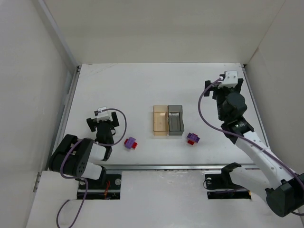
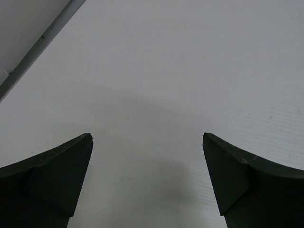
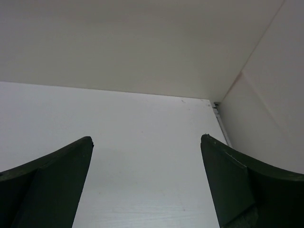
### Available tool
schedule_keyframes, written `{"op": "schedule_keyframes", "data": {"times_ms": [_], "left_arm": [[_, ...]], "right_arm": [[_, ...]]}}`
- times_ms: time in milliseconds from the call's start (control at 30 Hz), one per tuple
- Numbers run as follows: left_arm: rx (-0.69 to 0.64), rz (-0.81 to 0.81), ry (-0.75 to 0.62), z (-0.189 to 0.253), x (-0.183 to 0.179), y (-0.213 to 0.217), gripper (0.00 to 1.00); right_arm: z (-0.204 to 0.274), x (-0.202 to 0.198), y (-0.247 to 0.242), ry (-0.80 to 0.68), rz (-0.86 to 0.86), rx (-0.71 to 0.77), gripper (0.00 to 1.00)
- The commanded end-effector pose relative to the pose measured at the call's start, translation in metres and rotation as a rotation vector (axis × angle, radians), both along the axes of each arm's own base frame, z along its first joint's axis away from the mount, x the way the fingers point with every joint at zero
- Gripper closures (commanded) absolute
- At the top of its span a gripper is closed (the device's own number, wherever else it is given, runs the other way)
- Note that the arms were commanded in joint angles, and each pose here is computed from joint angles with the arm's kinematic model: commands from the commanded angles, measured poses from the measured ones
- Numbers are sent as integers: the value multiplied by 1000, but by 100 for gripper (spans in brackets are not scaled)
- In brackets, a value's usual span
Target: Sort the legos into containers by color
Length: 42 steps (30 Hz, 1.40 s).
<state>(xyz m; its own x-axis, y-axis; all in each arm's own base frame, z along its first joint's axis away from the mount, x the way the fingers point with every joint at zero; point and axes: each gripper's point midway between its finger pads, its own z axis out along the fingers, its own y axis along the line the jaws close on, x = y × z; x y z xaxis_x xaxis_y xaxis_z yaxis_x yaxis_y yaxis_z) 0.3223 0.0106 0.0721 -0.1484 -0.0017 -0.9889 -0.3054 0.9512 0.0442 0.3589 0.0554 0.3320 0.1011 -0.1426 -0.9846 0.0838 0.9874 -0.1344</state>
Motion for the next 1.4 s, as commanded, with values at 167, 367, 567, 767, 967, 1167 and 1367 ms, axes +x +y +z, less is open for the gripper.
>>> {"op": "schedule_keyframes", "data": {"times_ms": [167,367,567,767,967,1167,1367], "left_arm": [[164,-395,-506,126,-29,-55,0],[512,-1040,-318,184,-47,-154,0],[355,-924,-53,198,-15,-152,0],[249,-828,127,176,-2,-155,0],[207,-824,28,194,-10,-161,0],[218,-850,-74,206,-17,-163,0],[221,-842,-61,202,-13,-164,0]], "right_arm": [[12,-40,-19,227,-361,-210,0],[-73,-53,60,839,159,-56,0],[-169,-86,96,1127,282,131,10],[-207,-91,85,1326,186,114,23],[-229,-129,65,1442,84,121,23],[-252,-140,71,1542,69,82,23],[-274,-139,75,1584,70,46,21]]}}
